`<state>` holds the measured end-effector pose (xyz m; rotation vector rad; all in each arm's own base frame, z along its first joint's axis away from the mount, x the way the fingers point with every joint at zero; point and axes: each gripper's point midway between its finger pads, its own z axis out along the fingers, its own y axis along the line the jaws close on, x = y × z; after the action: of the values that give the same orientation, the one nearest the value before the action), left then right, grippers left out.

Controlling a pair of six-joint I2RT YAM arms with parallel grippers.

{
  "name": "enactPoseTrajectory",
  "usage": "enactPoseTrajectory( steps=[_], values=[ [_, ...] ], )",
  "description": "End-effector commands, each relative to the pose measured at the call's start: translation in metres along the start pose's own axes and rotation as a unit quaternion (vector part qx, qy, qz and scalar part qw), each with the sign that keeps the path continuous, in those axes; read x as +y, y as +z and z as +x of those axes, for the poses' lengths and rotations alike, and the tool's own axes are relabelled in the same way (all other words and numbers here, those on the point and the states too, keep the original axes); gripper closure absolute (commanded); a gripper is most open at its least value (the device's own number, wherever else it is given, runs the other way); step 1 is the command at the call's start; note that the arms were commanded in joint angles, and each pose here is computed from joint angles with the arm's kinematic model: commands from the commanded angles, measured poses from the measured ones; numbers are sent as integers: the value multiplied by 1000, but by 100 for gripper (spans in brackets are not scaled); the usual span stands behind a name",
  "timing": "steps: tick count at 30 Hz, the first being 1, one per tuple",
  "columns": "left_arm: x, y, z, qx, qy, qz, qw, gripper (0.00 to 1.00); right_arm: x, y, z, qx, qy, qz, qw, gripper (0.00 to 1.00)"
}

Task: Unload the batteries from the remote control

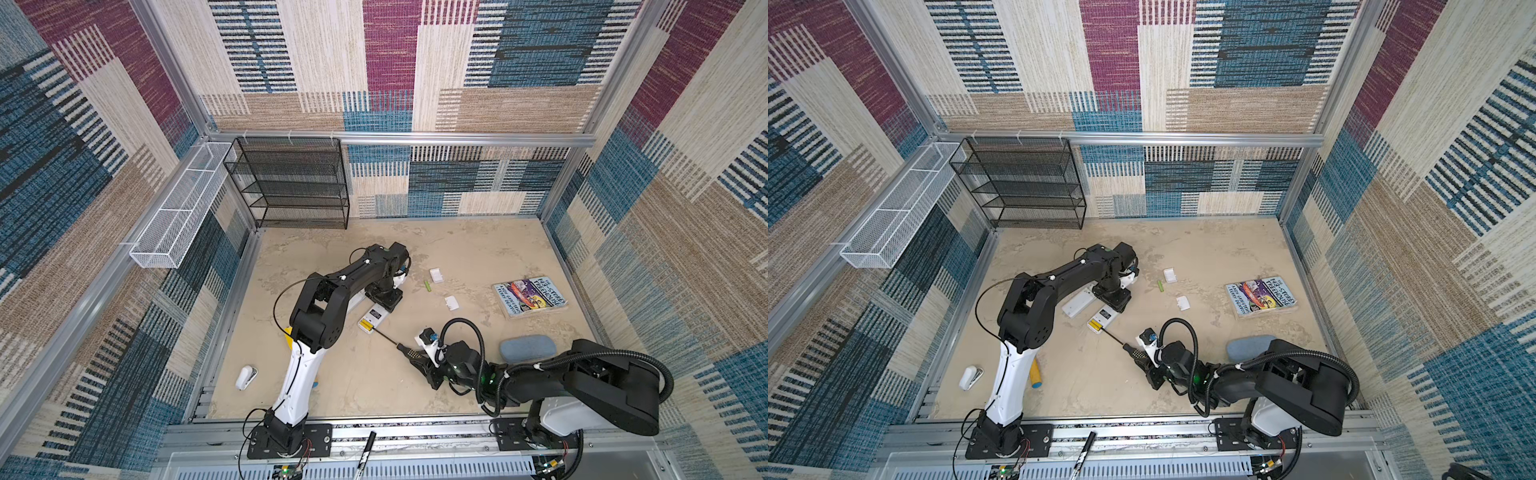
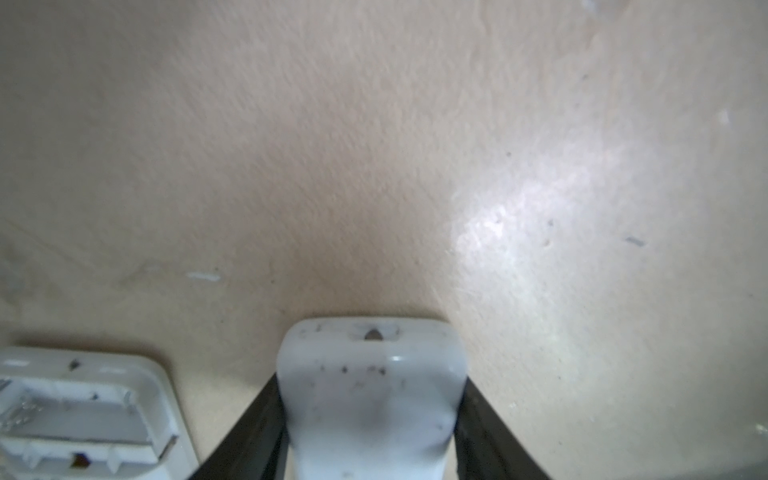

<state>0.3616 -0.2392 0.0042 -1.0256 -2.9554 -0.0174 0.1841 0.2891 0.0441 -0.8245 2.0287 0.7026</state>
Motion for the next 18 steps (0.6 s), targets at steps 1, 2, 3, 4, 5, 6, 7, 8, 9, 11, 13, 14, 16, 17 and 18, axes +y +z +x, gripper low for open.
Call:
enactPoseTrajectory(
  steps=[1,2,3,4,5,6,7,8,9,11,13,14,16,17,18],
  values=[
    [-9,58,33,89,-20,15,996,68,-4,1,-17,-33,-5,16,999,100],
    [-9,57,33,88,-21,15,996,68,-4,3,-17,-33,-6,14,999,100],
    [-9,58,33,88,-20,15,996,68,-3,3,-18,-34,-7,14,999,100],
    [-9,58,33,89,-21,16,996,68,-3,3,-19,-35,-8,13,999,100],
    [-9,58,34,89,-20,15,996,68,-3,2,-21,-42,-8,12,999,100],
    [-9,58,34,90,-21,16,996,68,-3,1,-22,-47,-8,13,999,100],
    [-9,58,34,90,-20,15,996,68,-3,-1,-24,-51,-10,14,999,100],
    [-9,58,34,90,-19,16,996,68,-4,-2,-26,-55,-11,14,998,100],
    [-9,58,33,89,-19,15,996,68,-3,-3,-27,-59,-14,13,998,100],
    [-9,57,33,89,-19,15,996,68,-2,-3,-30,-65,-19,10,998,100],
    [-9,56,33,89,-19,15,996,68,-1,-4,-34,-72,-24,8,997,100],
    [-9,55,32,88,-19,15,996,68,-1,-4,-35,-74,-26,10,997,100],
    [-9,55,31,87,-19,16,996,69,0,-3,-36,-74,-29,8,997,100],
    [-9,54,31,87,-19,16,996,68,0,-4,-37,-76,-29,7,997,100],
    [-9,54,31,87,-19,16,996,68,0,-4,-37,-78,-27,7,997,100]
  ],
)
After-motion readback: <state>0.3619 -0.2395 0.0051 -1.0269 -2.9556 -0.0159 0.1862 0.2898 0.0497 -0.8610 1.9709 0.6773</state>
